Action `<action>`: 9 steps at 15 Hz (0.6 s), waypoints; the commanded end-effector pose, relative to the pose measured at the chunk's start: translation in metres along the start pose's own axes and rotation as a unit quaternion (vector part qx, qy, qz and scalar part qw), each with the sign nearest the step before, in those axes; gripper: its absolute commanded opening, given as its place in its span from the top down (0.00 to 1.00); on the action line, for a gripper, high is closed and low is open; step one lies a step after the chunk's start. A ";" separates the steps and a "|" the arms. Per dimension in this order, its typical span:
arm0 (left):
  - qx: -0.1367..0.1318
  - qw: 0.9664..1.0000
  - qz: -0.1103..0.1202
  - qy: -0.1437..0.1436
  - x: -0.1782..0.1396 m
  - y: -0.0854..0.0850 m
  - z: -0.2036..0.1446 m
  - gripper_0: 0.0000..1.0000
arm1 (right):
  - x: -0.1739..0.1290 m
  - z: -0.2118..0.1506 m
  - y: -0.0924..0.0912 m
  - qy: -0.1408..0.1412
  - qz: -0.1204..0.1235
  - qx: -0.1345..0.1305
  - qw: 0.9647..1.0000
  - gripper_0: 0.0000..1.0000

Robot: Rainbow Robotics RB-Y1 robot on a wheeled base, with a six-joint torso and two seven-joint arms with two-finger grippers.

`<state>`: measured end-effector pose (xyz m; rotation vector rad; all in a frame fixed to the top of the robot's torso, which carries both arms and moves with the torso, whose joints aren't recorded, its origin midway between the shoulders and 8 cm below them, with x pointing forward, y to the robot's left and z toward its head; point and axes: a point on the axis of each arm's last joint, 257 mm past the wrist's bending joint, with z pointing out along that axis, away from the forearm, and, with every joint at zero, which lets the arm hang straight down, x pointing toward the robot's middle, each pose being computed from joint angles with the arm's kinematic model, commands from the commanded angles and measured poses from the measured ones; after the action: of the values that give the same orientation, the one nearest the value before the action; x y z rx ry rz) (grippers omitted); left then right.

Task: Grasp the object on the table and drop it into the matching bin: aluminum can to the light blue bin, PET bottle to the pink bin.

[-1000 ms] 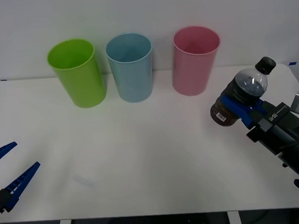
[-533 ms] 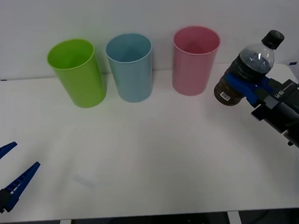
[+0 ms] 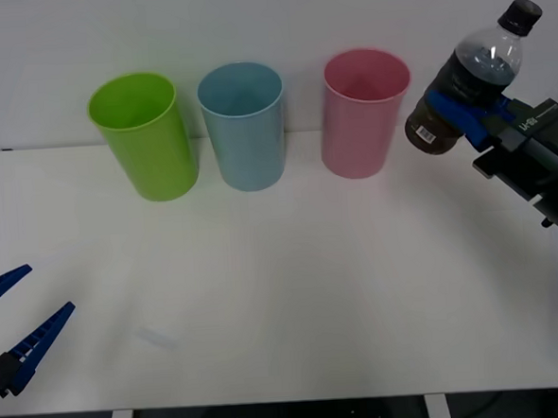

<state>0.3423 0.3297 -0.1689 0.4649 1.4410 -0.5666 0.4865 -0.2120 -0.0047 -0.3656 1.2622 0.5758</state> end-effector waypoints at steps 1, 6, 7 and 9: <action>0.000 1.000 0.000 0.000 0.000 0.000 0.000 0.00 | -0.002 0.017 -0.013 0.006 -0.013 0.001 1.000 1.00; 0.000 1.000 0.000 0.000 0.000 0.000 0.000 0.00 | 0.001 0.058 -0.046 0.017 -0.021 0.009 1.000 1.00; 0.000 1.000 0.000 0.000 0.000 0.000 0.000 0.00 | 0.002 0.068 -0.054 0.020 -0.021 0.013 1.000 1.00; 0.000 1.000 0.000 0.000 0.000 0.000 0.000 0.00 | 0.003 0.088 -0.068 0.025 -0.023 0.020 0.999 1.00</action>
<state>0.3422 0.3297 -0.1689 0.4649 1.4410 -0.5666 0.5878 -0.2173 0.0129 -0.3796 1.3025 0.5087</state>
